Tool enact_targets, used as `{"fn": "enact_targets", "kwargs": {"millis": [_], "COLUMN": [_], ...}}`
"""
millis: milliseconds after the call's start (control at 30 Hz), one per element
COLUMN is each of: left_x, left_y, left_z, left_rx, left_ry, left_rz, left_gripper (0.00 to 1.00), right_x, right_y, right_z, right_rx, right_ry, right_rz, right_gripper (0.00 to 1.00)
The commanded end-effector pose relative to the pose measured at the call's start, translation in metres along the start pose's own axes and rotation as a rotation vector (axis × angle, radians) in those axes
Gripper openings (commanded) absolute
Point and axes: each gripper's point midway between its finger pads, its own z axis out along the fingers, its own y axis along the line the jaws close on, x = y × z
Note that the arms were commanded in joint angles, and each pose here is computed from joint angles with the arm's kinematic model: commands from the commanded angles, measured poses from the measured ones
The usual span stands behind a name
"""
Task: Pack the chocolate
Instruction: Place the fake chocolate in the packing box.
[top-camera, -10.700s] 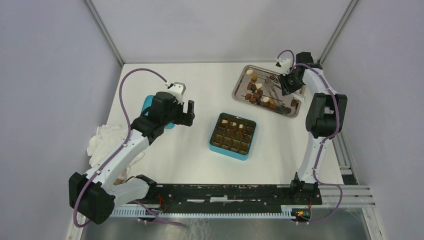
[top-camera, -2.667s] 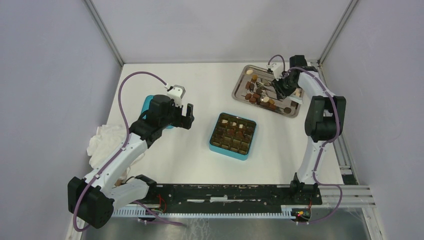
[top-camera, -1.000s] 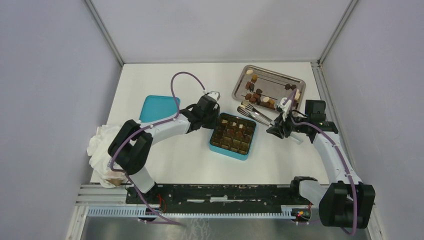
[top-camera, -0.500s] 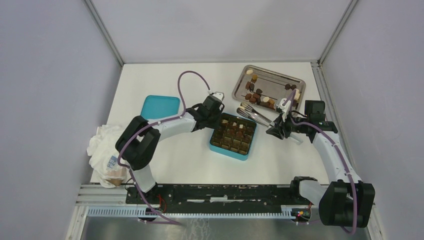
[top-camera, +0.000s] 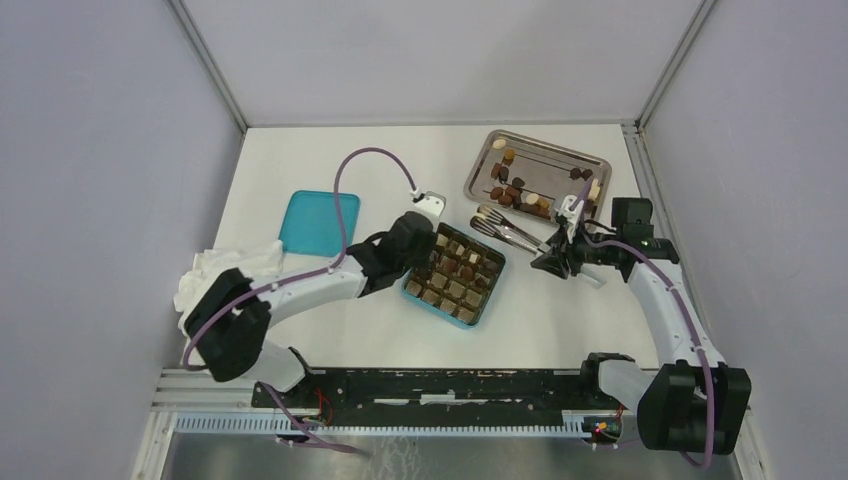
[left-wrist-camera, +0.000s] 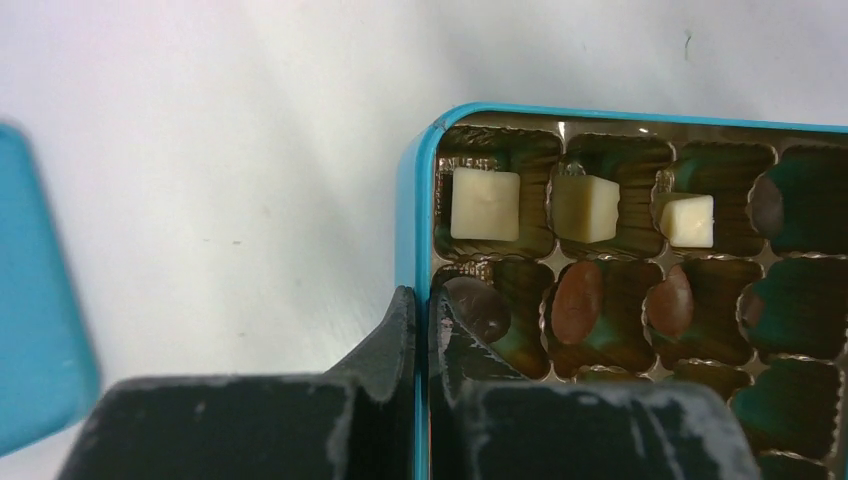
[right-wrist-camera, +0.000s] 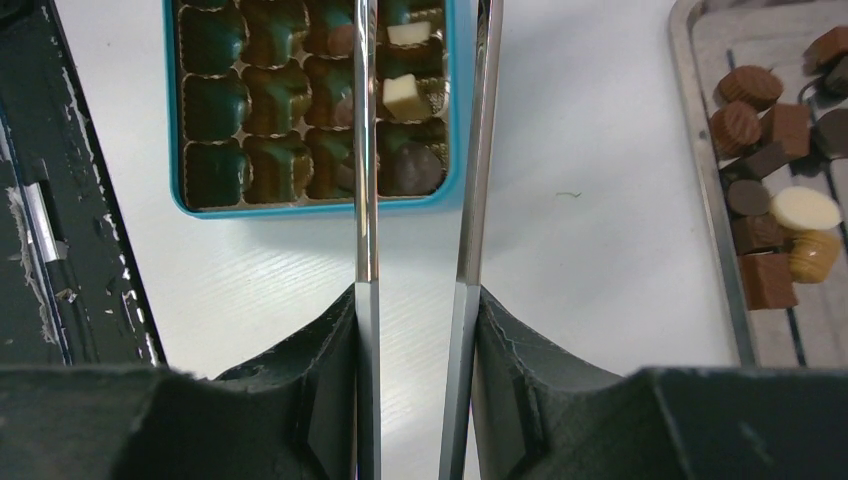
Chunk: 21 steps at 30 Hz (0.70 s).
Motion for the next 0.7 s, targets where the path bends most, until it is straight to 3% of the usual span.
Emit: {"fn": "enact_targets", "kwargs": {"millis": [0,400,500,667], "left_x": [-0.072,-0.071,-0.070,-0.066], "left_y": [0.019,0.040,0.034,0.008], "left_z": [-0.042,-0.087,-0.081,-0.047], "left_rx": [-0.035,-0.044,-0.021,0.078], "left_ry": [-0.336,-0.457,-0.438,-0.300], "left_rz": [0.022,0.009,-0.023,-0.132], "left_gripper": [0.02,0.02,0.02,0.02], "right_x": [-0.051,-0.064,-0.063,-0.059], "right_y": [-0.004,-0.003,0.000,0.002], "right_z": [-0.017,-0.029,-0.030,-0.032], "right_rx": [0.005,-0.009,-0.018,-0.016], "right_ry": [-0.108,-0.121,-0.118,-0.097], "right_rz": [-0.128,-0.165,-0.189,-0.223], "right_gripper": [0.00,0.00,0.00,0.00]}}
